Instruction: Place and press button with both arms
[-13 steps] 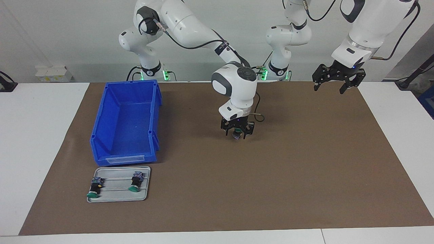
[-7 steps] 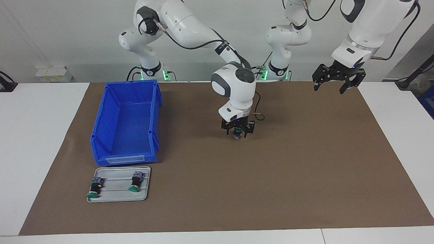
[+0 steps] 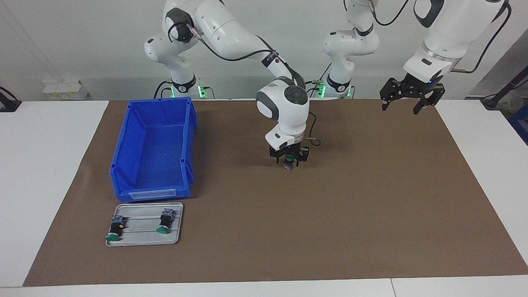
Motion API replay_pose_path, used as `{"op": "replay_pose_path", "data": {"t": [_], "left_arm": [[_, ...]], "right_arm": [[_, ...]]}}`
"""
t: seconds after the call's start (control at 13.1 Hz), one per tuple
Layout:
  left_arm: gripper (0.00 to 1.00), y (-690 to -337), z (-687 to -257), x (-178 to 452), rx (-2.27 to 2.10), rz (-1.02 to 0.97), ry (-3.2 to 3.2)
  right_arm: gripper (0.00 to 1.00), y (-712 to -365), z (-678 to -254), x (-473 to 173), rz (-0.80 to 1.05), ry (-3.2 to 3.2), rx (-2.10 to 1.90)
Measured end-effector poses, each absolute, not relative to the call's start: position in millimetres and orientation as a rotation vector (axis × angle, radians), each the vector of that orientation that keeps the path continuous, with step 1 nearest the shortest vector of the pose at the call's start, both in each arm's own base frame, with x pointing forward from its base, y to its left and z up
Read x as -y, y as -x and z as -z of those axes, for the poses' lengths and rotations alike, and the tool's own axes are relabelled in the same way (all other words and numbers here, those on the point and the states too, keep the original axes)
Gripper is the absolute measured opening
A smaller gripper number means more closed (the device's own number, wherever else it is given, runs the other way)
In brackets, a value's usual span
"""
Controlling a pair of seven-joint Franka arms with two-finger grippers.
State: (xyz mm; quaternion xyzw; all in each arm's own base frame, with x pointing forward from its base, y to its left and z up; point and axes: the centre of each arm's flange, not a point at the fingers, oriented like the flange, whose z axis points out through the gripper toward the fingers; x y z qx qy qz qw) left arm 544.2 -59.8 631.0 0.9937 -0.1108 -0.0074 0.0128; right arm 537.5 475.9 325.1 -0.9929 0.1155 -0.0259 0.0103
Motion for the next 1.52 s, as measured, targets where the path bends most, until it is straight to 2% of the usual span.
{"op": "replay_pose_path", "data": {"t": [0.46,0.99,1.07,1.37,1.52], "left_arm": [[1.00,-544.2,-631.0,59.8,0.345,0.023,-3.097],[1.00,-544.2,-631.0,59.8,0.345,0.023,-3.097],[1.00,-544.2,-631.0,59.8,0.345,0.023,-3.097],[1.00,-544.2,-631.0,59.8,0.345,0.023,-3.097],[1.00,-544.2,-631.0,59.8,0.345,0.023,-3.097]], "right_arm": [[0.67,-532.0,-320.8,-478.9,0.034,3.084,-0.376],[0.64,-528.8,-320.0,-480.5,0.020,3.088,-0.374],[0.60,-528.7,-320.0,-480.6,0.020,3.088,-0.374],[0.56,-528.2,-320.1,-480.8,0.019,3.088,-0.373],[0.47,-528.3,-321.2,-480.8,0.020,3.087,-0.373]]}}
